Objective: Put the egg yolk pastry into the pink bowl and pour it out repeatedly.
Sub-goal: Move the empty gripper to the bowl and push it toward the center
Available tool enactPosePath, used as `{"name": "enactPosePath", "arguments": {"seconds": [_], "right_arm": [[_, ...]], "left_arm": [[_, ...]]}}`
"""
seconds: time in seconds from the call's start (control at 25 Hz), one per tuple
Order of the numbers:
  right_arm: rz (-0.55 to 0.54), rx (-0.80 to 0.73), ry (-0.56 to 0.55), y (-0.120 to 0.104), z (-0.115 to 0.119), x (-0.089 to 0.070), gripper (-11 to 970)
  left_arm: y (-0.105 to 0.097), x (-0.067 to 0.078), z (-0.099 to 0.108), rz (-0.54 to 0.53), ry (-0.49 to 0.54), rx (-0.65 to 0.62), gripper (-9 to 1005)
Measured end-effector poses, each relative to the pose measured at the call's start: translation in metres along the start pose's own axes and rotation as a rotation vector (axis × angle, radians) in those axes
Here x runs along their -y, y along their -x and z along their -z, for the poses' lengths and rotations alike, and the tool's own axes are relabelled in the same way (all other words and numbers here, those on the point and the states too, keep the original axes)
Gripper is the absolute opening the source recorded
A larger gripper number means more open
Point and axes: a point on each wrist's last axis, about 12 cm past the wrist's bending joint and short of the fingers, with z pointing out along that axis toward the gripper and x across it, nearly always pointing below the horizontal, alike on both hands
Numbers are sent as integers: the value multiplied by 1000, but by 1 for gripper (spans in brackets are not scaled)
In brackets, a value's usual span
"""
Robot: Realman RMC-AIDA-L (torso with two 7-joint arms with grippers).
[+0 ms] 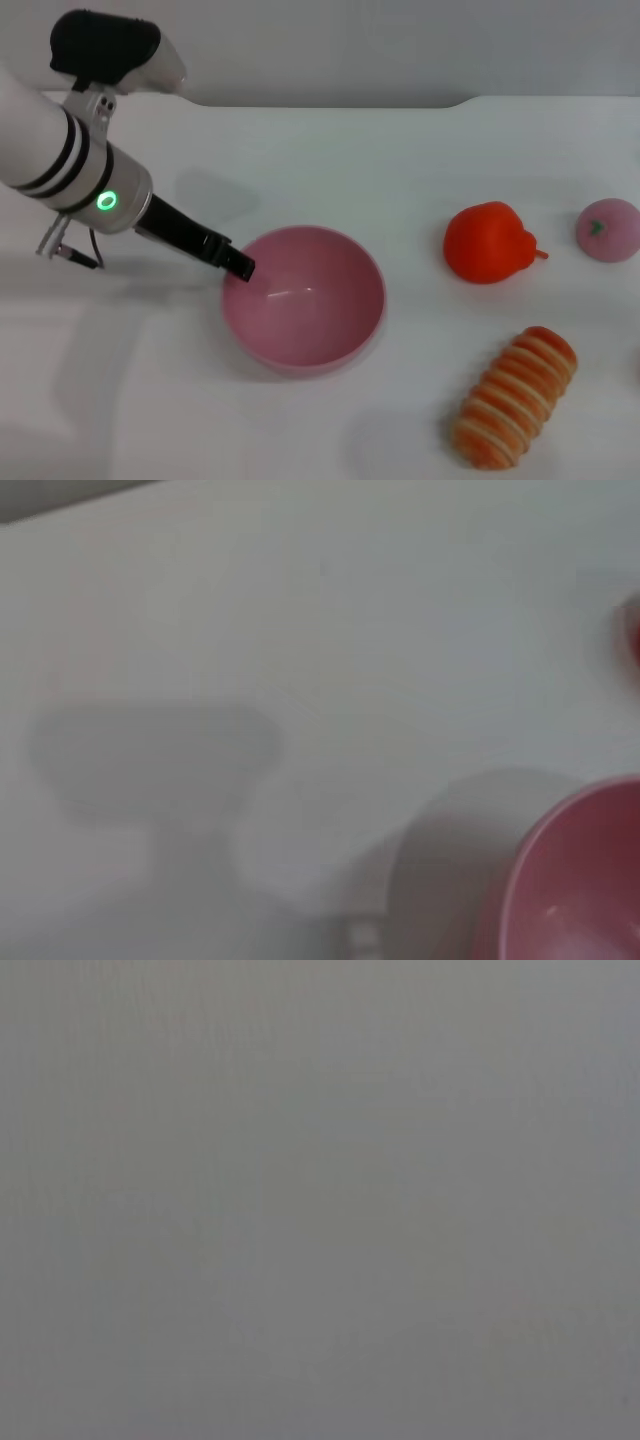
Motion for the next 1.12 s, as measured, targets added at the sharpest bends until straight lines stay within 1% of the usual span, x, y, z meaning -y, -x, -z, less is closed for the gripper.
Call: {"name": "enactPosePath", "arguments": {"seconds": [0.16,0.48,0.8,1.12], "right_arm": [[-3,1,0,0,-1,-1,665],[-7,1,-14,0,-2,1,665],[-7,0,-33,1,-1,6,664],[-4,-3,-38,2,-2,9,664]], "left_arm": [[-6,-1,-8,11,-4,-20,746],[-11,0,-21,13,-4,-41,738],[-11,0,-25,18,3,-24,730],[-10,3,-28,3,8,-22,567]]}}
